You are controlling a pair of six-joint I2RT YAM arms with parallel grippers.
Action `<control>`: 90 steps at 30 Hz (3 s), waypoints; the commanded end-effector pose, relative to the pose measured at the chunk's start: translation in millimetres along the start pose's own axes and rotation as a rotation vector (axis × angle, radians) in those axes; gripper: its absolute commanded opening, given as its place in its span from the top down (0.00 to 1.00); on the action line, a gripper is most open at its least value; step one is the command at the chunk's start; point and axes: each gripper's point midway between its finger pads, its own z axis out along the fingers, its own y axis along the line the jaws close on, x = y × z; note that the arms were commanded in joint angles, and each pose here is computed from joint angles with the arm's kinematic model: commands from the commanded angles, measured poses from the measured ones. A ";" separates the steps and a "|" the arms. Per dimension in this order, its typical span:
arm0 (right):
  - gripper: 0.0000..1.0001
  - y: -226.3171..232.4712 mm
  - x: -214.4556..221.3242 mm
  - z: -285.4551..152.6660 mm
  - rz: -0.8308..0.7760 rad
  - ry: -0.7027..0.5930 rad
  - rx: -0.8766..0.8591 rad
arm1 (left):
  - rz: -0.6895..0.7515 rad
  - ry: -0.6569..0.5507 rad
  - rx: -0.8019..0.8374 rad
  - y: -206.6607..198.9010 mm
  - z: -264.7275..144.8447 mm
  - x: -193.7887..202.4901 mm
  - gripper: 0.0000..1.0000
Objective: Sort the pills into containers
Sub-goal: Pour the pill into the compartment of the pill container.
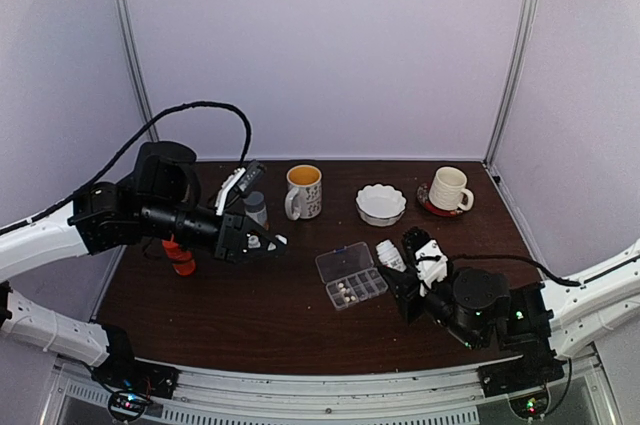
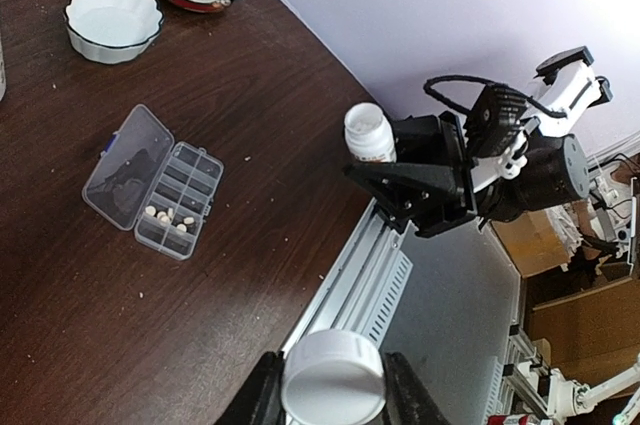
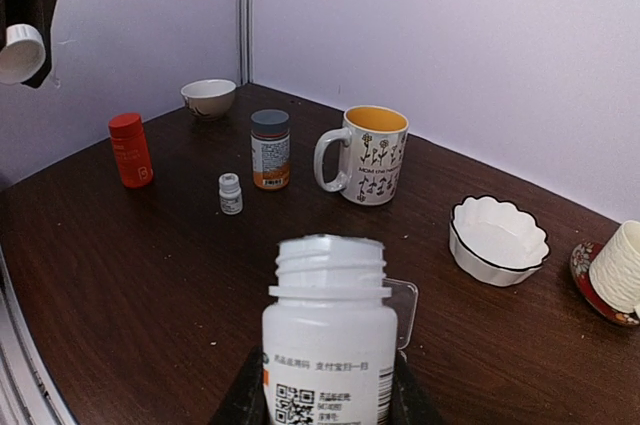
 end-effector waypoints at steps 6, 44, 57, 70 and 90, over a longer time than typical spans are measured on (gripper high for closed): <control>1.00 19.9 19.9 2.0 0.019 0.016 -0.198 | 0.007 -0.017 0.005 11.2 10.2 5.9 0.95; 1.00 1.1 137.9 62.7 0.244 0.549 -0.229 | 0.015 0.008 -0.224 84.2 27.5 48.3 1.00; 1.00 -14.7 135.8 68.9 0.256 0.651 -0.158 | 0.017 0.018 -0.256 96.1 34.5 53.5 1.00; 1.00 -22.3 149.8 78.5 0.262 0.736 -0.139 | 0.024 0.004 -0.245 94.2 32.6 53.0 1.00; 1.00 -30.2 149.7 84.3 0.279 0.783 -0.101 | 0.029 0.008 -0.240 93.8 32.1 54.6 1.00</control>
